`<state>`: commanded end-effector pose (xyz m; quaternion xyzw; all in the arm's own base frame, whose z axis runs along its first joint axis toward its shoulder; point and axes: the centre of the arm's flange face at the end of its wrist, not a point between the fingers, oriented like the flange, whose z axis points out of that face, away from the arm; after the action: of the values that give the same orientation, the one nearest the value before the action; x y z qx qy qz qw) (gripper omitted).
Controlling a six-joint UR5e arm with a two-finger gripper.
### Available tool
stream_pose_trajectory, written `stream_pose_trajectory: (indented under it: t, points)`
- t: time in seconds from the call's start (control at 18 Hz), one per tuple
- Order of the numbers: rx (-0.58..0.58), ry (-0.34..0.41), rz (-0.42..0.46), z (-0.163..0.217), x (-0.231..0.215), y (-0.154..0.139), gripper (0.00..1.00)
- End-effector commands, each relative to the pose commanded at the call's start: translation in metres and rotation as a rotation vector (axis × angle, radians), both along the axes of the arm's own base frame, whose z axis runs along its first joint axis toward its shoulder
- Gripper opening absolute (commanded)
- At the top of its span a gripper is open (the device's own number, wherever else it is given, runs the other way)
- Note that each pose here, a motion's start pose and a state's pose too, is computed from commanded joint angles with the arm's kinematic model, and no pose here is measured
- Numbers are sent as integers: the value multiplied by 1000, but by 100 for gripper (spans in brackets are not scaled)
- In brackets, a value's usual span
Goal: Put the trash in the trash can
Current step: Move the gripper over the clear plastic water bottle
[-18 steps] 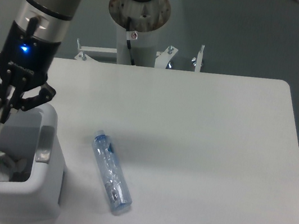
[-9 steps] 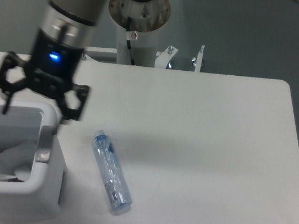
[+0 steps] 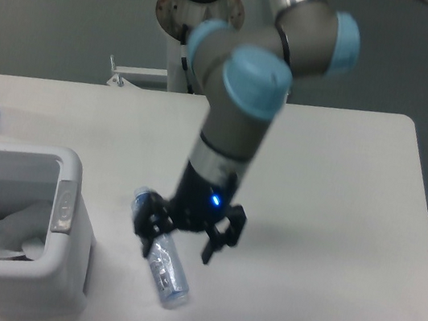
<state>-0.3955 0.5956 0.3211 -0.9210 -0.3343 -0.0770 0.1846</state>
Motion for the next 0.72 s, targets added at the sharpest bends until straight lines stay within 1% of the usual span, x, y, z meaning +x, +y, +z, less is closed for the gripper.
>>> stream_pose_trajectory:
  t: [0.11, 0.22, 0.33, 0.44, 0.56, 0.72]
  points:
    - [-20, -6, 3, -23, -2, 5, 100]
    - [-70, -6, -1, -48, 1, 8, 100]
    - [-108, 14, -13, -62, 6, 19, 100]
    - [-132, 8, -32, -77, 19, 28, 100]
    - [-161, 19, -54, -88, 34, 36, 100]
    - [-188, 17, -63, -103, 41, 38, 100]
